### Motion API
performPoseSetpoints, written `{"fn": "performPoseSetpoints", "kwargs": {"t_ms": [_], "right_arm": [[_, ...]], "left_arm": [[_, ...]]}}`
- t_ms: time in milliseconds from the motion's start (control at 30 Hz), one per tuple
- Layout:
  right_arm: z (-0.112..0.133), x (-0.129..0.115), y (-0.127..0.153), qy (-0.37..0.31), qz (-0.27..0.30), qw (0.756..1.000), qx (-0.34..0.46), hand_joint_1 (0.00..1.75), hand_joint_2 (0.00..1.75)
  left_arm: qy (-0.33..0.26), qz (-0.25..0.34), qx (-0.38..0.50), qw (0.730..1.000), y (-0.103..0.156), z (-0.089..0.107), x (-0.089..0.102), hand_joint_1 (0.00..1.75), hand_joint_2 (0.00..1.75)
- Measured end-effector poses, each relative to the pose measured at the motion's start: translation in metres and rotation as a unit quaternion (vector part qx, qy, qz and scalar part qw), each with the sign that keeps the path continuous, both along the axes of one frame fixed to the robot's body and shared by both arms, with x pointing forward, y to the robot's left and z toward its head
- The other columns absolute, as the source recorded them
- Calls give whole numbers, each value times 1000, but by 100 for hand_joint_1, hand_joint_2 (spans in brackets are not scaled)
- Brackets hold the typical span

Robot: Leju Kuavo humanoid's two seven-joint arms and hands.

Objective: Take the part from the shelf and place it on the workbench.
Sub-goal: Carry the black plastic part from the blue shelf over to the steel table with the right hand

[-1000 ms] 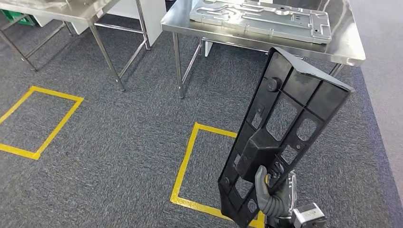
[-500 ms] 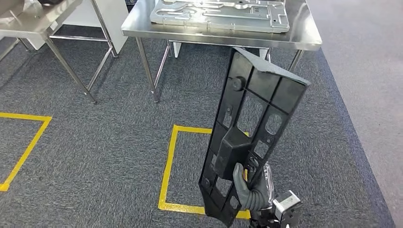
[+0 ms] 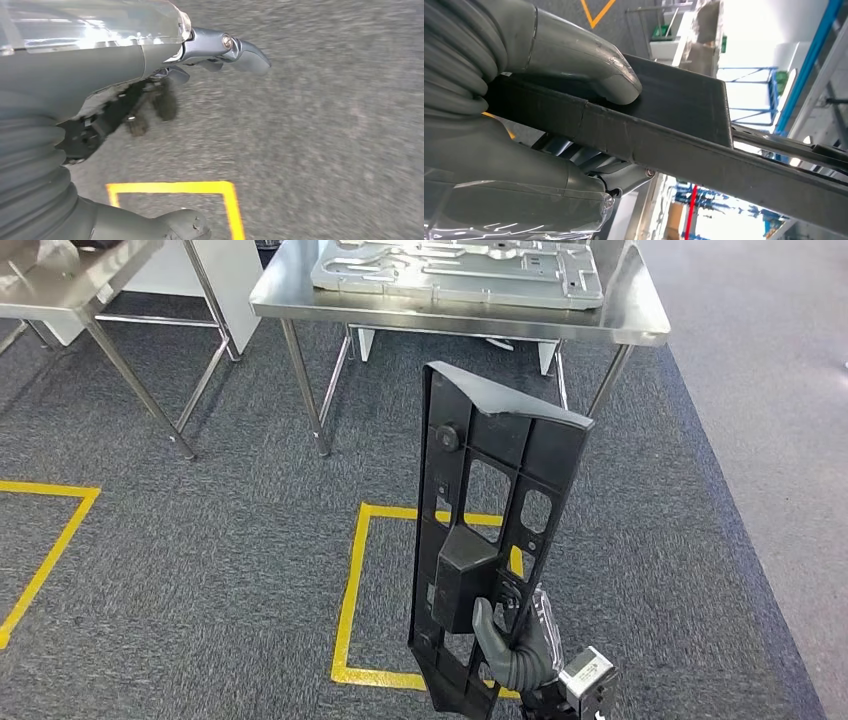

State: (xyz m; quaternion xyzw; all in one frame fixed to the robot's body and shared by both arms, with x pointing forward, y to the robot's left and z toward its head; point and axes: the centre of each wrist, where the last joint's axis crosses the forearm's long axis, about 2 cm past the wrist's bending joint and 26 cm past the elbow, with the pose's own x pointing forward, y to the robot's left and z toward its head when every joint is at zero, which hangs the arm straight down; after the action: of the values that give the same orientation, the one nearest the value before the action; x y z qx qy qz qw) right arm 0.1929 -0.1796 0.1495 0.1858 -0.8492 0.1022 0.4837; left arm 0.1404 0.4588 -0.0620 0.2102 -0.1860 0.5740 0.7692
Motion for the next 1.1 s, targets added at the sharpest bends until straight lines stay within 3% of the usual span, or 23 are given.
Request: {"fn": "performPoseSetpoints", "kwargs": {"t_ms": [100,233,300,400,567,767,1000,1100], "right_arm": [[0,1,0,-1,22,1000,4,175,175],[0,2,-4,-5,50,999,5,175,175],[-2,2,-6,-3,55,999,3,175,175],[-4,2,-4,-2,49,999,-5,175,175],[-6,5,1,-2,22,1000,-15,175,175],[-10,9,7,-10,0,999,-32,175,175],[-11,22,2,-11,-19,998,-52,175,175],[-11,22,0,-6,-32,998,-59,175,175]], "left_arm": [[18,17,-35,999,26,15,15,0,175],[22,40,-62,997,77,50,41,0,175],[14,34,-59,998,92,60,43,0,175],[-13,-8,-49,999,96,58,37,0,175],[-42,-111,-44,992,82,38,10,0,175],[-27,-253,-74,964,41,3,-39,0,175],[-5,-422,-157,893,-33,-32,-104,0,175],[14,-517,-242,821,-67,-39,-139,0,175]]}}
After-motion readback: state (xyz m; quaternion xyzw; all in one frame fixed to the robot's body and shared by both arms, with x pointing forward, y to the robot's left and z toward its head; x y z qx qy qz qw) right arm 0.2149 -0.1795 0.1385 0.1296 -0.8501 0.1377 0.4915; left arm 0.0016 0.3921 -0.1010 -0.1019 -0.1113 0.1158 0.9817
